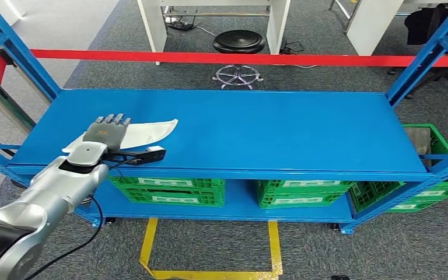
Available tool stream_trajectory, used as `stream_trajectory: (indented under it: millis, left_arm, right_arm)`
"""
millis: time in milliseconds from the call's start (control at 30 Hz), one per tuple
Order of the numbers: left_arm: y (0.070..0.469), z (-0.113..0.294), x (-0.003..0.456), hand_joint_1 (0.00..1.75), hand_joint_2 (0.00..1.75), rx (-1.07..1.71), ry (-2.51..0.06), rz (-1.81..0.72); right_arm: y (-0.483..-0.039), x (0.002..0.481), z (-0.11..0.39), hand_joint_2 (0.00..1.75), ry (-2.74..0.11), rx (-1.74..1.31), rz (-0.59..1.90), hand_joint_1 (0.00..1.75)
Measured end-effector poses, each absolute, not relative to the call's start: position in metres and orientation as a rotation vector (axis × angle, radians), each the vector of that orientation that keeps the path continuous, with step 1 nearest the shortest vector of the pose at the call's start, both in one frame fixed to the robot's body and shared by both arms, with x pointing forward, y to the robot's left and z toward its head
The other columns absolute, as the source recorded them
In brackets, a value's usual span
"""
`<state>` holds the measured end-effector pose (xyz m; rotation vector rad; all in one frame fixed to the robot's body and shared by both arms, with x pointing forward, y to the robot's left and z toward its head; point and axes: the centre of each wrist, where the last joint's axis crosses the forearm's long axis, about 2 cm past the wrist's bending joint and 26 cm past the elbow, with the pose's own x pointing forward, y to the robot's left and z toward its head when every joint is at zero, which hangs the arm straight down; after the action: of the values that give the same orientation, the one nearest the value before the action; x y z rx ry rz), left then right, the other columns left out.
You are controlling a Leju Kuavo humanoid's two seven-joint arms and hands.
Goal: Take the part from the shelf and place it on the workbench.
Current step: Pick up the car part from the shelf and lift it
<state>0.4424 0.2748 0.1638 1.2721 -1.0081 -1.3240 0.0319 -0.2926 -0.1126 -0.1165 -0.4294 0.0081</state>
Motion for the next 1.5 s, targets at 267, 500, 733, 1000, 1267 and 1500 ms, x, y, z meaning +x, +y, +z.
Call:
stream_trajectory:
  millis: [267,500,733,1000,1267,1500]
  left_arm:
    - [0.287,0.165,0.445,0.00,1.75,1.289,-0.949,-1.306]
    - [0.295,0.166,0.446,0.03,1.75,1.298,-0.899,-1.289]
    - [0.295,0.166,0.447,1.51,1.75,1.299,-0.876,-1.291]
    - [0.295,0.165,0.446,1.75,1.75,1.301,-0.848,-1.312]
    - [0.295,0.163,0.445,1.75,1.75,1.286,-0.846,-1.333]
    - [0.295,0.160,0.444,1.75,1.75,1.267,-0.860,-1.347]
  right_arm:
    - [-0.293,0.032,-0.113,1.75,-0.425,-0.116,0.005,0.00]
    - [-0.293,0.031,-0.113,1.75,-0.422,-0.112,0.007,0.00]
    - [-0.293,0.031,-0.113,1.75,-0.422,-0.114,0.001,0.00]
    - [-0.294,0.031,-0.113,1.75,-0.421,-0.117,-0.008,0.00]
    - [-0.294,0.031,-0.113,1.75,-0.421,-0.119,-0.010,0.00]
    - [-0.294,0.031,-0.113,1.75,-0.421,-0.123,-0.014,0.00]
